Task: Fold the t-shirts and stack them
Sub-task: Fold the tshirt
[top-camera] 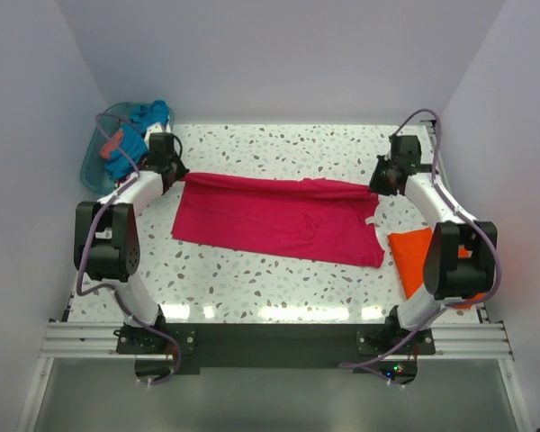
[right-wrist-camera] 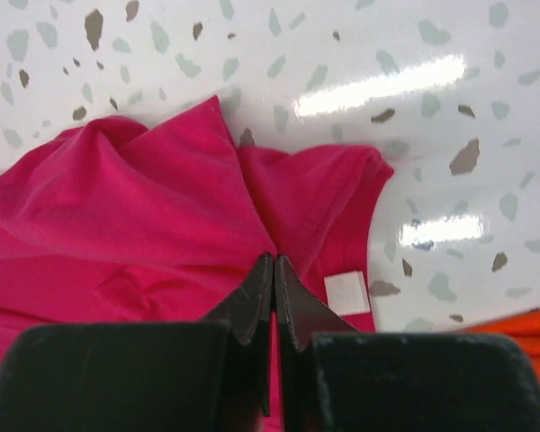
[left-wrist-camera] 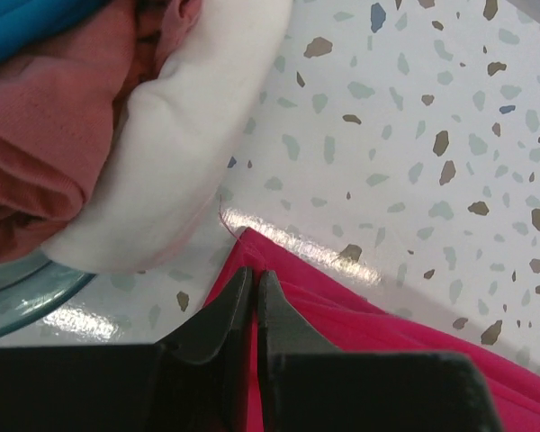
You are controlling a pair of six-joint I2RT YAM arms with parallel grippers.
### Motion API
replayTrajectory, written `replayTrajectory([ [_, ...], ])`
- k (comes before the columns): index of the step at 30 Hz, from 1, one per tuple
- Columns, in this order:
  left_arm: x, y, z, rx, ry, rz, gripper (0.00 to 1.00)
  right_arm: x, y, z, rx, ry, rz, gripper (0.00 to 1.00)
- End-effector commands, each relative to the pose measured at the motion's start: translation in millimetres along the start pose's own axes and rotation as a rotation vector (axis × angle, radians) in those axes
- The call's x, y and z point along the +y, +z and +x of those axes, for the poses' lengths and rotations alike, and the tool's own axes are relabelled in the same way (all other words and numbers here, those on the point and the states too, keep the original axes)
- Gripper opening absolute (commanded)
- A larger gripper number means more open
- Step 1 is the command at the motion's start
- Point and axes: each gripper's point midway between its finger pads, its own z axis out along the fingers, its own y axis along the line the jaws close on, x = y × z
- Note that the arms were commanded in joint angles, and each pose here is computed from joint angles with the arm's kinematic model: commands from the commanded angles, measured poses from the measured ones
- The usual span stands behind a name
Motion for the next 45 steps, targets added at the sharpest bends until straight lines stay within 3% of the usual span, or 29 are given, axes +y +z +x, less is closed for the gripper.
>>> replayTrajectory([
  [1,2.4,-17.7,-18.1,-0.070,-0.052,0.019,0.00,-2.0,-19.7,-1.3,-0.059,0.032,-0.007,0.00],
  [8,22.5,-31.2,14.2,-0.007,-0.079,-0.020,0.00,-11.8,-25.3,55.8,0.011,0.076,-0.026,0.01],
  [11,29.7,-35.1,33.4,0.034,-0.106,-0.034,0.33,-13.5,-28.2,64.5,0.010,0.081,-0.035,0.20],
  [12,28.7,-39.7,31.8,0.027,-0.115,-0.024,0.46,-13.5,-28.5,67.7,0.011,0.081,-0.042,0.33],
  [16,29.7,-51.6,32.5,0.009,-0.137,-0.007,0.60,-6.8,-40.5,52.7,-0.036,0.069,-0.065,0.51],
  [23,2.9,-56.7,23.4,0.004,-0.113,0.058,0.59,27.6,-30.8,4.7,-0.090,-0.011,-0.063,0.51],
  [36,-46.8,-53.3,39.0,0.089,-0.038,0.202,0.55,67.3,55.6,-17.8,-0.001,-0.045,-0.052,0.48],
  [45,-52.8,-57.3,44.3,0.114,-0.033,0.231,0.55,71.7,71.0,-1.0,0.041,-0.052,-0.013,0.33],
])
